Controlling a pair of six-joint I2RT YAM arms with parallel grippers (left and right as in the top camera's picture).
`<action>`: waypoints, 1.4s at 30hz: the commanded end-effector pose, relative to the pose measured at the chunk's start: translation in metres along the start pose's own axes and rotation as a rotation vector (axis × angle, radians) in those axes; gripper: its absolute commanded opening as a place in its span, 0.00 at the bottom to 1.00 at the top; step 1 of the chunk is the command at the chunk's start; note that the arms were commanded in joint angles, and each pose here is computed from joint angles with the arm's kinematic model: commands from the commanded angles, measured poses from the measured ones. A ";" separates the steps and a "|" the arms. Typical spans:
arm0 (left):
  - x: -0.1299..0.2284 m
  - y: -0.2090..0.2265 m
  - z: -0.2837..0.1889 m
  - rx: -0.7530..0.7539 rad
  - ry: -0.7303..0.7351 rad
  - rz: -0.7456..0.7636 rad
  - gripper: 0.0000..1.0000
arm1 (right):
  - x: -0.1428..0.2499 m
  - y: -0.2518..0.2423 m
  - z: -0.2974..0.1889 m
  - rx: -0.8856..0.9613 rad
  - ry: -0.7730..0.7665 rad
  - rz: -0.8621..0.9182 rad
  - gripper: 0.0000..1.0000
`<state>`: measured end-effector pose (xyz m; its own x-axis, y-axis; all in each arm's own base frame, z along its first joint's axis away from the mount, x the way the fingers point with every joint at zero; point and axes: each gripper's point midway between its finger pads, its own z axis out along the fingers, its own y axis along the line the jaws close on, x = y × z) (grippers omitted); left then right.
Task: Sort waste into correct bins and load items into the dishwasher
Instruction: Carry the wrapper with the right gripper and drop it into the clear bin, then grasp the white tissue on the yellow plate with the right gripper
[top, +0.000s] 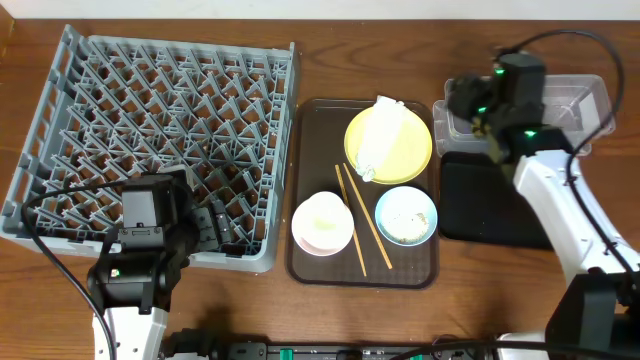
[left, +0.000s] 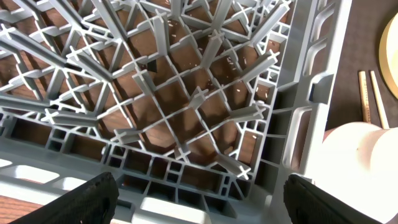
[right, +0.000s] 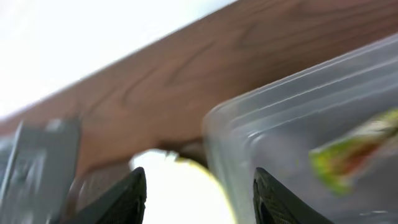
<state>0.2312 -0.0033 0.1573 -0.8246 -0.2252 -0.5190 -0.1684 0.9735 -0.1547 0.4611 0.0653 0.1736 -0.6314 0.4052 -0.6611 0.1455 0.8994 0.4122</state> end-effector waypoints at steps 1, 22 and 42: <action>-0.007 -0.003 -0.005 0.012 -0.020 -0.011 0.88 | 0.035 0.035 0.006 -0.054 0.083 -0.199 0.56; -0.007 -0.003 -0.005 0.012 -0.019 -0.011 0.88 | 0.192 0.040 0.102 0.101 0.338 -0.239 0.39; -0.007 -0.003 -0.005 0.012 -0.020 -0.011 0.88 | -0.008 -0.035 -0.004 0.292 -0.125 0.052 0.03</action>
<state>0.2313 -0.0033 0.1573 -0.8244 -0.2252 -0.5194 -0.1684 0.9735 -0.1548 0.4569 0.0772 0.1628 -0.5994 0.3430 -0.7232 0.2390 0.9390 0.2473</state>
